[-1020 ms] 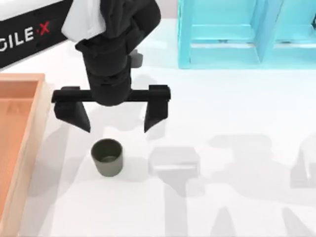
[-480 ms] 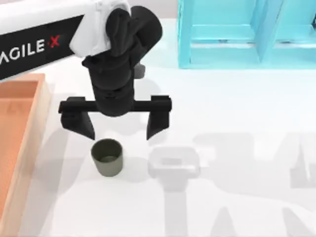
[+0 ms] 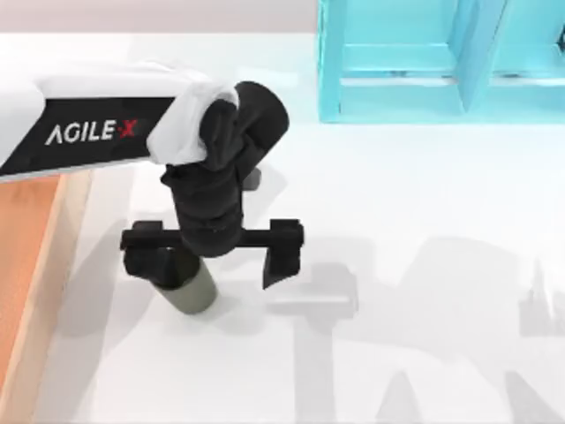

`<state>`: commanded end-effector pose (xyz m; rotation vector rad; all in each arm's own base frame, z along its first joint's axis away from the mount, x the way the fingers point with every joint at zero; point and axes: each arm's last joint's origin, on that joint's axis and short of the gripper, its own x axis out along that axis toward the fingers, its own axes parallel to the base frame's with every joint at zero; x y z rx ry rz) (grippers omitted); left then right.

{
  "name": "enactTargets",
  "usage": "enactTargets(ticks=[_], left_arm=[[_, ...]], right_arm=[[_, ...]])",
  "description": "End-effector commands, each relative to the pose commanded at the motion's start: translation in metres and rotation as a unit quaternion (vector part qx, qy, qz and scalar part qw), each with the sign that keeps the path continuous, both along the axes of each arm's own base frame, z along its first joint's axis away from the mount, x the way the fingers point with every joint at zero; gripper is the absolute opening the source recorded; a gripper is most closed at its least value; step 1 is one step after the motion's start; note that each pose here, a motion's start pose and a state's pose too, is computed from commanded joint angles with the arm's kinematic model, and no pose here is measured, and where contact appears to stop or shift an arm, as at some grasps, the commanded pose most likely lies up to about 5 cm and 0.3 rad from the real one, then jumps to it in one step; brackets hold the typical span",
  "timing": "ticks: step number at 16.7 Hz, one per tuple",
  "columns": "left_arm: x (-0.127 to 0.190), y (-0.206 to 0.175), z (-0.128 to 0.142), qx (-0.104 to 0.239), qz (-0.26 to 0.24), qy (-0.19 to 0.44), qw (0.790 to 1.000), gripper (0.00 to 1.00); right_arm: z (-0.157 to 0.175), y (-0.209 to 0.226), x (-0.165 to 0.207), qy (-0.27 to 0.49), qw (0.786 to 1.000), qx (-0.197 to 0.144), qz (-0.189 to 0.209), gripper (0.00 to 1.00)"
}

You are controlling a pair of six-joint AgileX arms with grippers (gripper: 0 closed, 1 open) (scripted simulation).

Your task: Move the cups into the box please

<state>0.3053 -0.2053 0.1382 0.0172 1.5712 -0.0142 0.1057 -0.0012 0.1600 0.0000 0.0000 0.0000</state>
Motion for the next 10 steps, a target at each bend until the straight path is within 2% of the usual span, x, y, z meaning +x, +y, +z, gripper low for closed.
enactTargets(ticks=[3,10], left_arm=[[0.0,0.0,0.0,0.0,0.0,0.0,1.0,1.0],[0.0,0.0,0.0,0.0,0.0,0.0,1.0,0.47]], right_arm=[[0.0,0.0,0.0,0.0,1.0,0.0,0.0,1.0],[0.0,0.0,0.0,0.0,1.0,0.0,0.0,1.0]])
